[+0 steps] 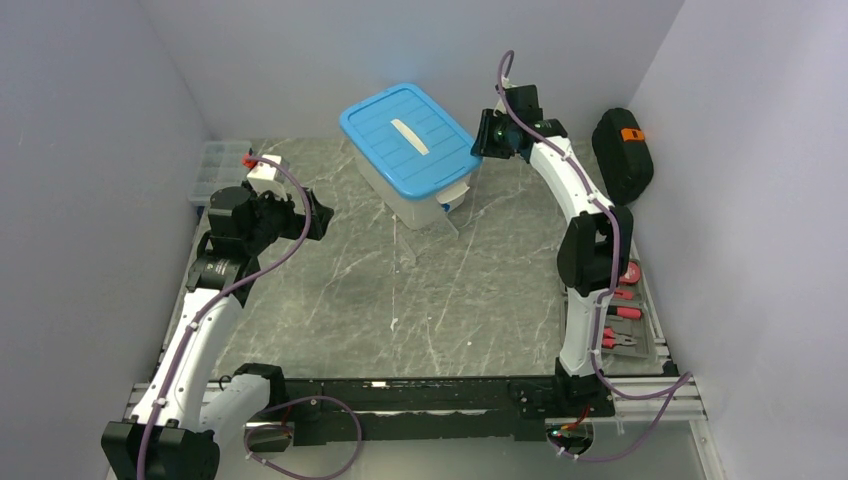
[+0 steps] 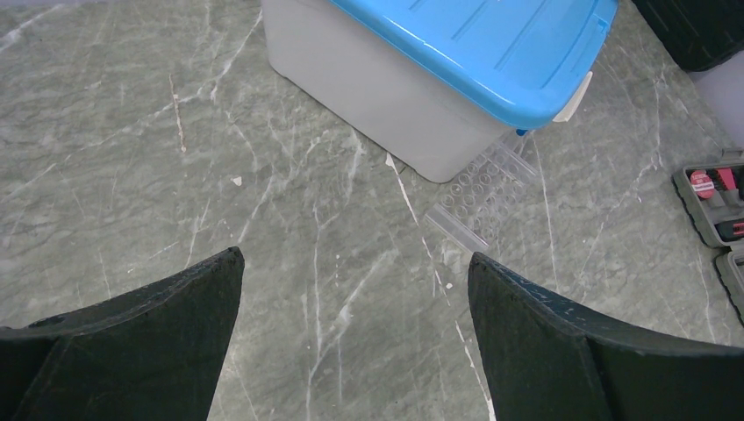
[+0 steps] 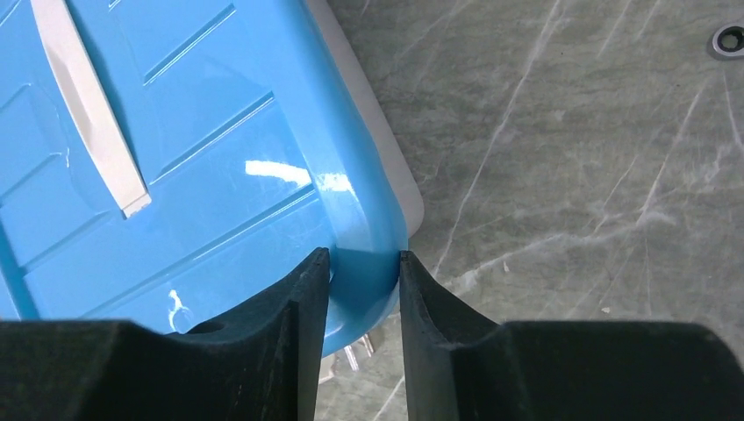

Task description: Organize the chemistry lab equipment

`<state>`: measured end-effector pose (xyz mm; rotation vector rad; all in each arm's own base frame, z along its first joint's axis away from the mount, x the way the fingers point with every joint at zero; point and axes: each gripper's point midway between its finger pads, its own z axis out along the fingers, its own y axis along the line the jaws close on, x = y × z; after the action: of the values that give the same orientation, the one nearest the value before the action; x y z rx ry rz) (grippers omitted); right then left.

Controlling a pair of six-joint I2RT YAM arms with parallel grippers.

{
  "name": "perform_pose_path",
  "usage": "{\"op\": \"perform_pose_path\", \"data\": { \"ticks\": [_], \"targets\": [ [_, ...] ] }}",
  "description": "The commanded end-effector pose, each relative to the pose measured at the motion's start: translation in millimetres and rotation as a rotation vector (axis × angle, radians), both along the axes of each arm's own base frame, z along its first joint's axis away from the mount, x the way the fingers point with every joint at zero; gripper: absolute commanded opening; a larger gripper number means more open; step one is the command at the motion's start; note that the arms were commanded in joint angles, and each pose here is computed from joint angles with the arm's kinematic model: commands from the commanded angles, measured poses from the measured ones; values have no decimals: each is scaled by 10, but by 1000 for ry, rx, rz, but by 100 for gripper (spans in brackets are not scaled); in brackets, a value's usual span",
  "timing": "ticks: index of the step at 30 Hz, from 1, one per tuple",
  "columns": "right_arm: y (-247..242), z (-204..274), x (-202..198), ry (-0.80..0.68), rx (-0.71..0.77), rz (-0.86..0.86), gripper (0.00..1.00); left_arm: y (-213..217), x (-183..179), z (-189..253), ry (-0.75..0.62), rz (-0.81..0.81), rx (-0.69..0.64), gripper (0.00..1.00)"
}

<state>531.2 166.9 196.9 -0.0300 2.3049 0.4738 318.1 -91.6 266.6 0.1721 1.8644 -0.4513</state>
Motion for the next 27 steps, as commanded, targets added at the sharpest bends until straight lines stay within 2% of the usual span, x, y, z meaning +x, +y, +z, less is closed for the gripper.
{"op": "perform_pose_path", "data": {
  "ticks": [1,7,12,15,21,25,27],
  "targets": [
    [-89,28,-143,18,-26,-49,31,-26,-3,188,-65,-16,1,99],
    [-63,-43,-125,37,-9,-57,30,-24,-3,189,-66,-16,1,99],
    [-88,6,-114,14,-18,-67,41,-19,-4,185,-64,-14,4,99],
    [-101,72,-111,-5,-22,-64,50,-19,-6,187,-65,-14,4,99],
    [-126,255,-98,-70,3,-70,80,-16,-6,181,-64,-13,5,99],
    [-151,376,-163,-115,26,-81,97,-14,-1,180,-64,-12,6,99],
    [-150,406,-242,-138,49,-83,100,-14,4,167,-61,-12,7,99]
  ]
}}
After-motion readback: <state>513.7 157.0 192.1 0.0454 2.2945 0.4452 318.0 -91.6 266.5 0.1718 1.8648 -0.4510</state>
